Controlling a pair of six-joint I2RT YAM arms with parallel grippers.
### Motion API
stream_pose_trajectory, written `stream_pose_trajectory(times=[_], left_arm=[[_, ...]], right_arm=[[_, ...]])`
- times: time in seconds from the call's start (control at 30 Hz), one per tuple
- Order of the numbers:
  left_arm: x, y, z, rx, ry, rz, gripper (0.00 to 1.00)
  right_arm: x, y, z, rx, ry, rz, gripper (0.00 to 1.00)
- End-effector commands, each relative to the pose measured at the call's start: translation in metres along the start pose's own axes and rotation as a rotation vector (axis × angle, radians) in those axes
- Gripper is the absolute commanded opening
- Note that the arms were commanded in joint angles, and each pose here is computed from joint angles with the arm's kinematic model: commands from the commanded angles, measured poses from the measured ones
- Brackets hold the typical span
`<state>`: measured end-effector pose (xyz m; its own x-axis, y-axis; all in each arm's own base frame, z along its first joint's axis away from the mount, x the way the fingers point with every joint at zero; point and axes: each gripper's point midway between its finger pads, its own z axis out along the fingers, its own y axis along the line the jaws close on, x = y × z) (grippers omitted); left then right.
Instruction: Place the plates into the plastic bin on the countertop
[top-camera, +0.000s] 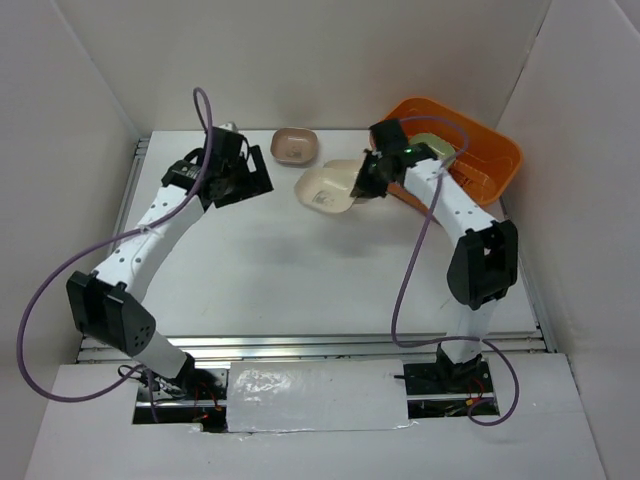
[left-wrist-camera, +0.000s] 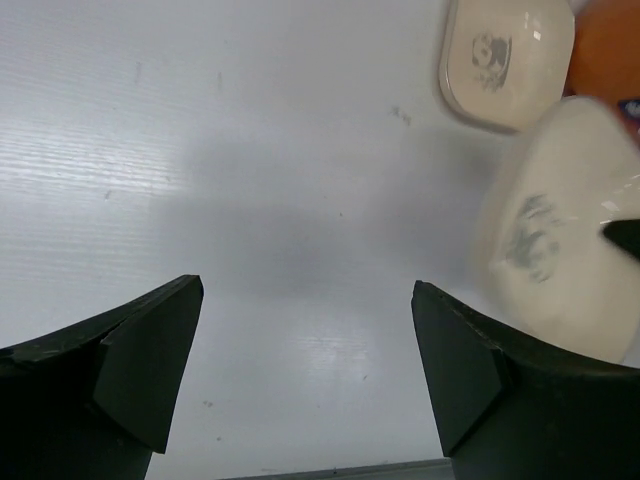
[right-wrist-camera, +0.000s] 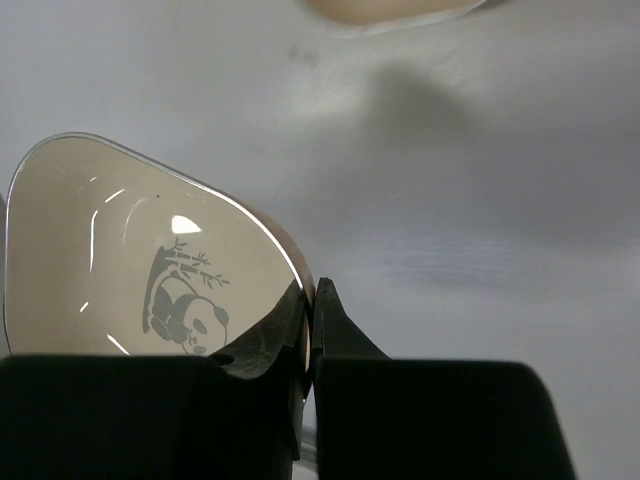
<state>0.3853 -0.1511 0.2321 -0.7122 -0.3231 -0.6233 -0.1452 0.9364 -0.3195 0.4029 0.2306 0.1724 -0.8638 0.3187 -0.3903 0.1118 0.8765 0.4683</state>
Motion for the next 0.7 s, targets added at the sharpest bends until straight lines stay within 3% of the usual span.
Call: stream_pose_trajectory(times=[0.0, 0.1, 0.17, 0.27, 0.47, 0.67], left_arm=[[-0.061, 0.012, -0.060, -0.014, -0.256, -0.144, 0.99], [-0.069, 0.024, -0.075, 0.002, -0.306, -0.170, 0.99], [-0.057, 0.029, -0.063, 0.006, -0.257, -0.147, 0.99], [-0.039, 0.037, -0.042, -0.016, -0.167, -0.124, 0.99], [-0.018, 0.024, -0.004, 0.117, -0.069, -0.060, 0.99], [-0.012, 0.001, 0.014, 0.220, -0.008, -0.012, 0.99]], right_arm=[[-0.110, -0.048, -0.079, 0.080, -0.318, 0.135, 0.00], [-0.156, -0.095, -0.108, 0.158, -0.434, 0.211, 0.00], [-0.185, -0.147, -0.122, 0.222, -0.488, 0.305, 0.00], [-0.221, -0.185, -0.138, 0.257, -0.544, 0.374, 0.00], [-0.269, -0.240, -0.108, 0.306, -0.552, 0.354, 0.00], [-0.285, -0.276, -0.087, 0.304, -0.558, 0.336, 0.00]])
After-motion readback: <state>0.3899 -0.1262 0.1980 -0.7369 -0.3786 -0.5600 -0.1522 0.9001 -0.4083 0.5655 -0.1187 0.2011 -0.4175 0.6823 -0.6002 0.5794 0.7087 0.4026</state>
